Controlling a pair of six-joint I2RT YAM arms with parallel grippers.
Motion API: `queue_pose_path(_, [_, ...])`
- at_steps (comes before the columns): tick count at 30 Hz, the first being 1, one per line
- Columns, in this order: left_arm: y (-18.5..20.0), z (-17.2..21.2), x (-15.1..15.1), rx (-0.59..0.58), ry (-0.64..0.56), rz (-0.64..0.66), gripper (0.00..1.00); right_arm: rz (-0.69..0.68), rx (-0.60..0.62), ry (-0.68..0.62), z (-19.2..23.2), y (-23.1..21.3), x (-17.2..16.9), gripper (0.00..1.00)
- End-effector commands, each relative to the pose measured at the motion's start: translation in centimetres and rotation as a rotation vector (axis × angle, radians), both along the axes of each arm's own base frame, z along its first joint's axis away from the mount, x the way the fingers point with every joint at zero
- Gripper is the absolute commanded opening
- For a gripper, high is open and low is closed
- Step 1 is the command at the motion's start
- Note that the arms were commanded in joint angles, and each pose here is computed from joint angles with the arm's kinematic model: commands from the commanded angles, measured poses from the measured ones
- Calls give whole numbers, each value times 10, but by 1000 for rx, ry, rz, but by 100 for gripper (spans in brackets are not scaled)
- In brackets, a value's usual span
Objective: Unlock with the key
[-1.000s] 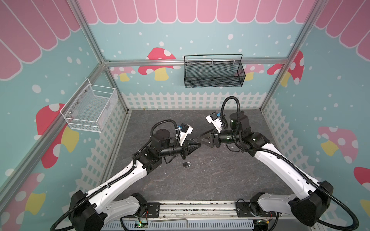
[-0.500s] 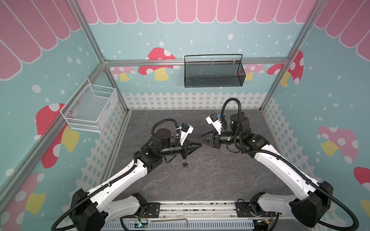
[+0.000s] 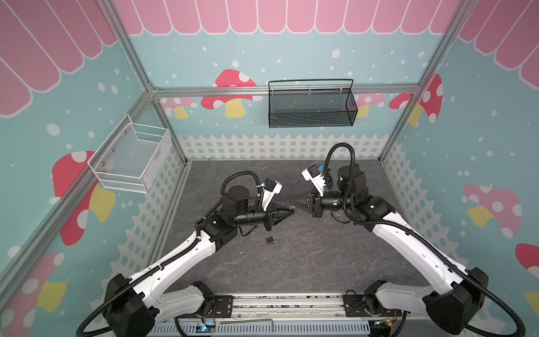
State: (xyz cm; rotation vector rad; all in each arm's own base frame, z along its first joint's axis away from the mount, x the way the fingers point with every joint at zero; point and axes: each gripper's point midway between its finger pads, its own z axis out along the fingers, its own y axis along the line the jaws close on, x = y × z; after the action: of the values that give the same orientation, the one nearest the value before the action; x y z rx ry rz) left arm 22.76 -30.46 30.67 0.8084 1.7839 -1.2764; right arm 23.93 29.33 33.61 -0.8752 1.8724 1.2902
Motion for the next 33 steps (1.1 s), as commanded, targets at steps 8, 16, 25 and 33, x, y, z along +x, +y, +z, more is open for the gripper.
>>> queue_pose_path(8, [29,20,-3,-152,67,153,44,-246,68,23,26,-16,29,0])
queue_pose_path(16, [75,54,30,-618,266,564,50,-390,232,167,26,-19,50,0])
queue_pose_path(25, [59,56,46,-735,410,660,48,-436,374,277,22,-11,51,0])
queue_pose_path(33, [35,58,53,-749,427,632,45,-429,447,322,26,-5,43,0])
